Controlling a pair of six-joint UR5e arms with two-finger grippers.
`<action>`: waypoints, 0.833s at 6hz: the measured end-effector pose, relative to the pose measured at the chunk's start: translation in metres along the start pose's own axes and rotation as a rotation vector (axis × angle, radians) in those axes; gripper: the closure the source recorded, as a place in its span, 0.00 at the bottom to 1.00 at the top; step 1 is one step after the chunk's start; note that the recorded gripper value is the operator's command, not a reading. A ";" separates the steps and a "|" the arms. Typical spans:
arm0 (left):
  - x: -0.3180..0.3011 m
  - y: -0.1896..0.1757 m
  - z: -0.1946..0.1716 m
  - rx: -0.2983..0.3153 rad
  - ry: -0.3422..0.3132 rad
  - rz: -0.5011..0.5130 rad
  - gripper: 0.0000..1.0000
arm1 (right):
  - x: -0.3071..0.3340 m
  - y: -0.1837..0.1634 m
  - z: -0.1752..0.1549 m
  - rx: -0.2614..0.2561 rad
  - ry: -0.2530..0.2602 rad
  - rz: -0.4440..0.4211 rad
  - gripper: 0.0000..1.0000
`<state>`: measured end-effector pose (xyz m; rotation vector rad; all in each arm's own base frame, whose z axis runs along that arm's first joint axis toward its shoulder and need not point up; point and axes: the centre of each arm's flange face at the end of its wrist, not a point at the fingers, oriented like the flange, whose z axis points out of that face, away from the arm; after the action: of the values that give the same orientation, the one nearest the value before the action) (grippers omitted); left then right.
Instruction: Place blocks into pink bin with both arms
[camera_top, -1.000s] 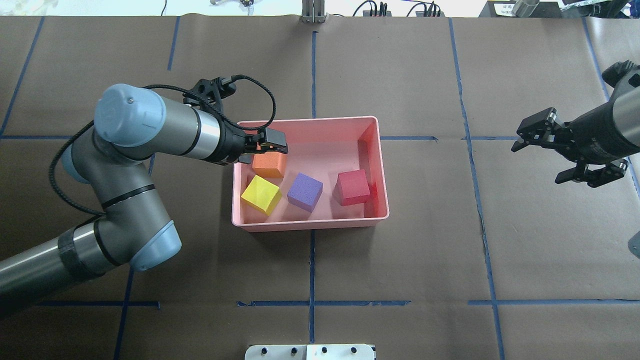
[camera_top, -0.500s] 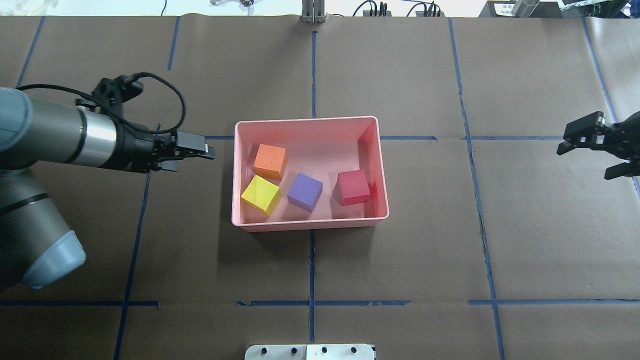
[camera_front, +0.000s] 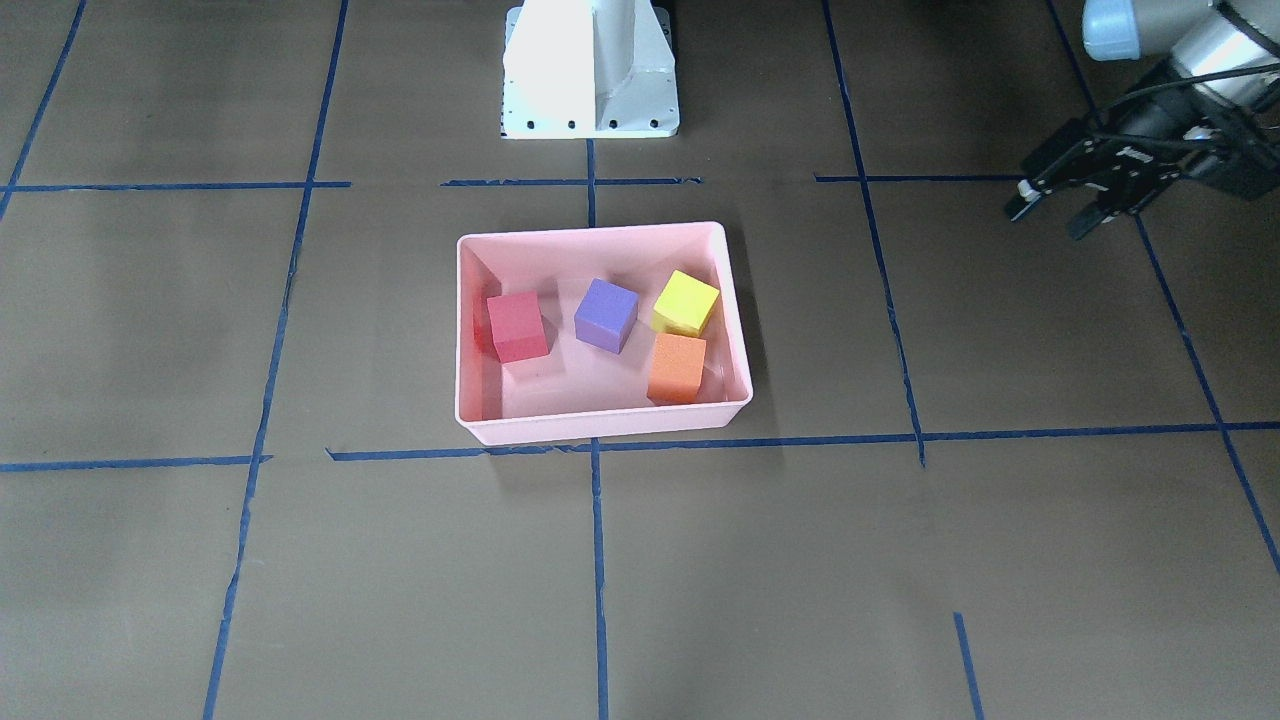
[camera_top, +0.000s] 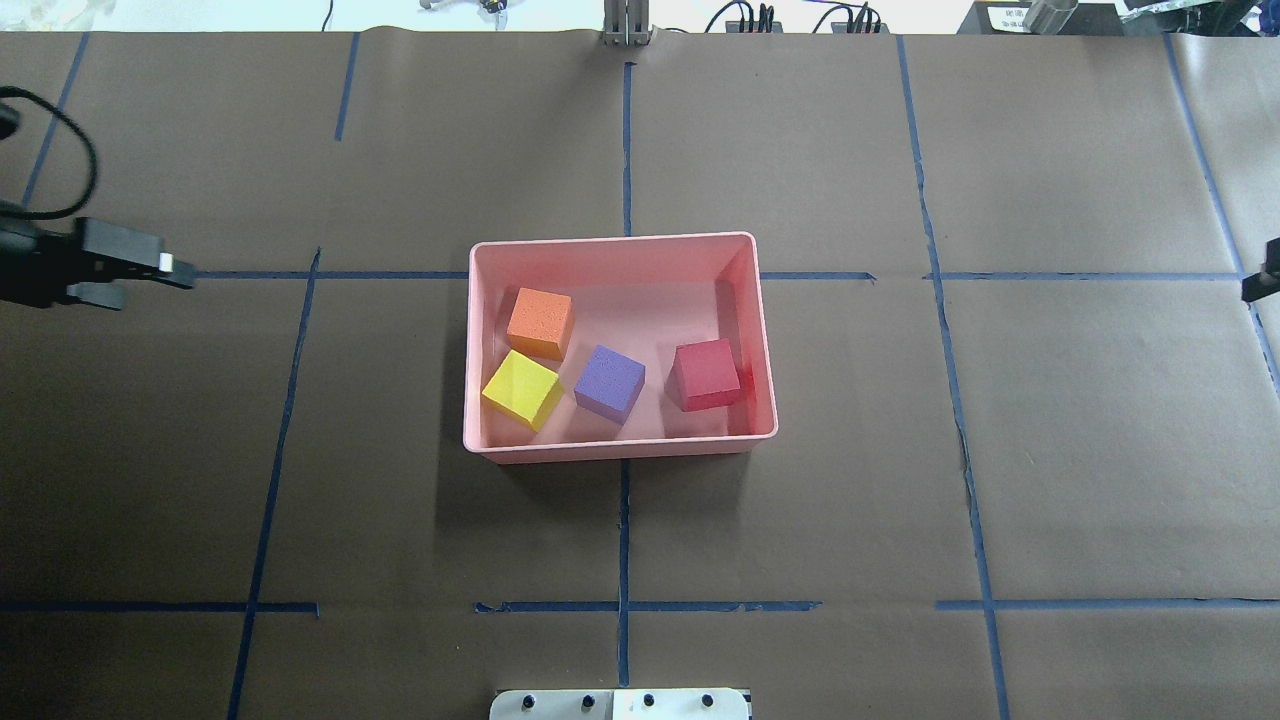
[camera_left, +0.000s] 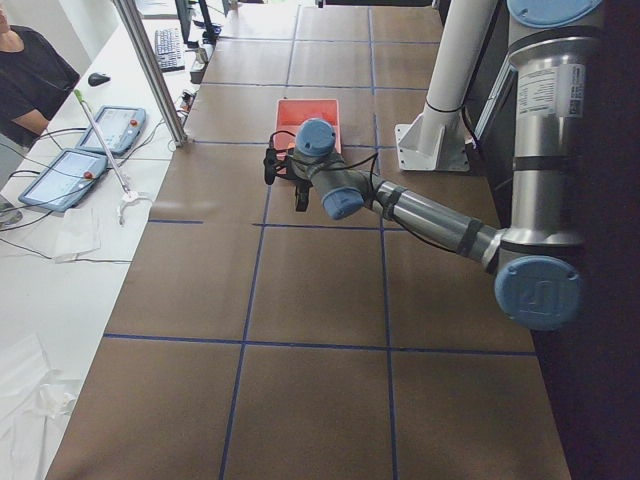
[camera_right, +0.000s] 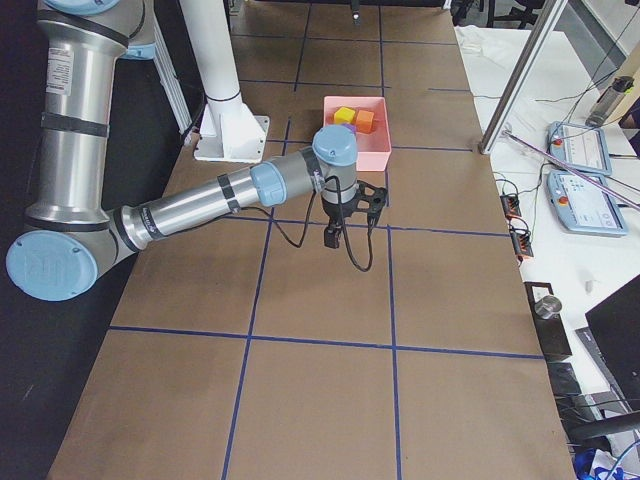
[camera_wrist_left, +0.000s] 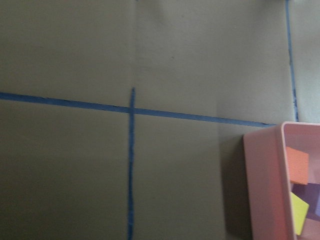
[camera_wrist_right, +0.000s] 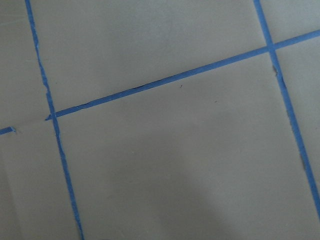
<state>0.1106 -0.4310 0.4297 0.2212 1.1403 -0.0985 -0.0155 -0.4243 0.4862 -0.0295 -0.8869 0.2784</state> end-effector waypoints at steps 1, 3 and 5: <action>-0.052 0.002 -0.031 0.037 -0.057 0.089 0.00 | 0.033 -0.011 -0.001 -0.002 -0.010 -0.066 0.00; -0.145 -0.004 -0.090 0.031 -0.246 0.292 0.00 | 0.065 -0.017 0.002 -0.004 -0.007 -0.203 0.00; -0.197 0.005 -0.108 -0.136 -0.358 0.295 0.00 | 0.068 -0.014 -0.001 0.007 0.005 -0.265 0.00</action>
<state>-0.0663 -0.4085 0.5664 0.2373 0.7451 0.1948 0.0297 -0.4201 0.5393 0.0932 -0.8744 0.0335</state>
